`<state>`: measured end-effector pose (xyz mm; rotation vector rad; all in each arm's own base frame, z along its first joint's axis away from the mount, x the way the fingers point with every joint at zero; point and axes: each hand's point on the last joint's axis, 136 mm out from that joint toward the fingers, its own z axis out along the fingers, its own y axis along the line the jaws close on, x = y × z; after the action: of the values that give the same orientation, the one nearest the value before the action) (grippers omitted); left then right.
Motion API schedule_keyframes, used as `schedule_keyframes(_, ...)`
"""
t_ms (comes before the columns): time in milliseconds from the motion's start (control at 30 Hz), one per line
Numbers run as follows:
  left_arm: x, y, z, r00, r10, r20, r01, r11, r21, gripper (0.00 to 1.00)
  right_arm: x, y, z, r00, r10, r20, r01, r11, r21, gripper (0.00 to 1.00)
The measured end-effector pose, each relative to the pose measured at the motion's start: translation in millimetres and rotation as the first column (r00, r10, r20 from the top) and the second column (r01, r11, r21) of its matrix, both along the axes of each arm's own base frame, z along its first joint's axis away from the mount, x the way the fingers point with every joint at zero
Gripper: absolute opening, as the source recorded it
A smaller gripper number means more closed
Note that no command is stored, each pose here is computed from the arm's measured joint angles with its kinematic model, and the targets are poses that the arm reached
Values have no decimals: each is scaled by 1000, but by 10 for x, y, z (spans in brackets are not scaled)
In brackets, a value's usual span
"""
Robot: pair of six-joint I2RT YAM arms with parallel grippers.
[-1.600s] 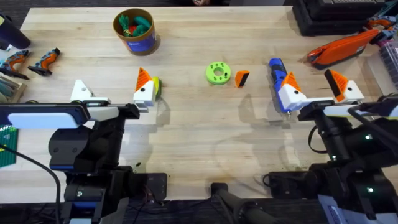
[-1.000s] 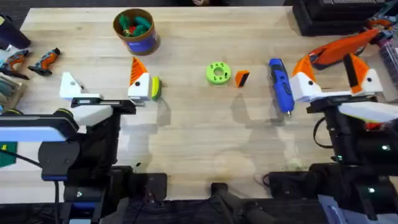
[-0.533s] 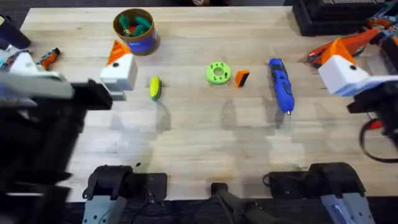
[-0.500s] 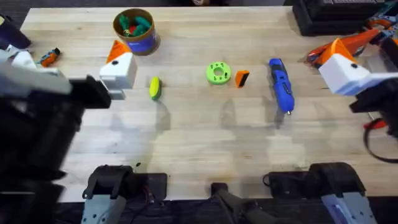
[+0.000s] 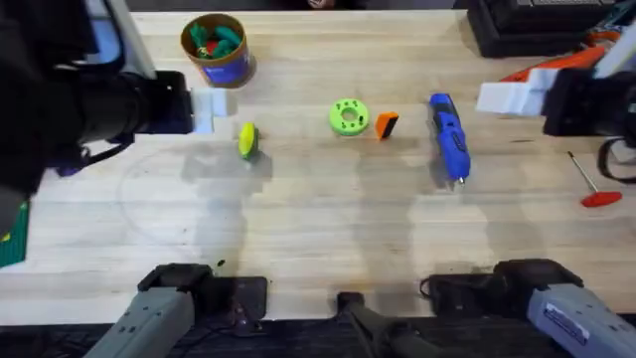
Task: Pick up the gripper from the table and insert it into the empty holder that is missing its gripper. Then pick up a screw, insert it into the mounting hole, and use the screwdriver to tighten it. Finally, clean up the table by picking up the vegetable and placing it into the bucket.
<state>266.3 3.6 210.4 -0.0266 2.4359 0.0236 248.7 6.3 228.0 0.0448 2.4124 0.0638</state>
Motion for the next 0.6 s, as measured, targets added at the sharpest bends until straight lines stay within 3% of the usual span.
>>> schedule_keyframes(133, 69, 0, -294, 992, 0, -123, 0, 1000, 0, 985, 44, 0, -233, 994, 0, -109, 0, 1000, -1, 991)
schedule_keyframes(333, 126, -6, -495, 980, -2, -198, 1, 1000, -3, 986, 85, 0, -337, 988, 0, -153, 0, 1000, -1, 990)
schedule_keyframes(433, 189, -79, -537, 979, -29, -203, 21, 999, -40, 986, 101, 1, -380, 985, 0, -171, 0, 1000, -1, 991)
schedule_keyframes(600, 156, -235, -641, 957, -85, -278, 63, 994, -87, 986, 115, 0, -422, 982, 0, -188, 0, 1000, -1, 991)
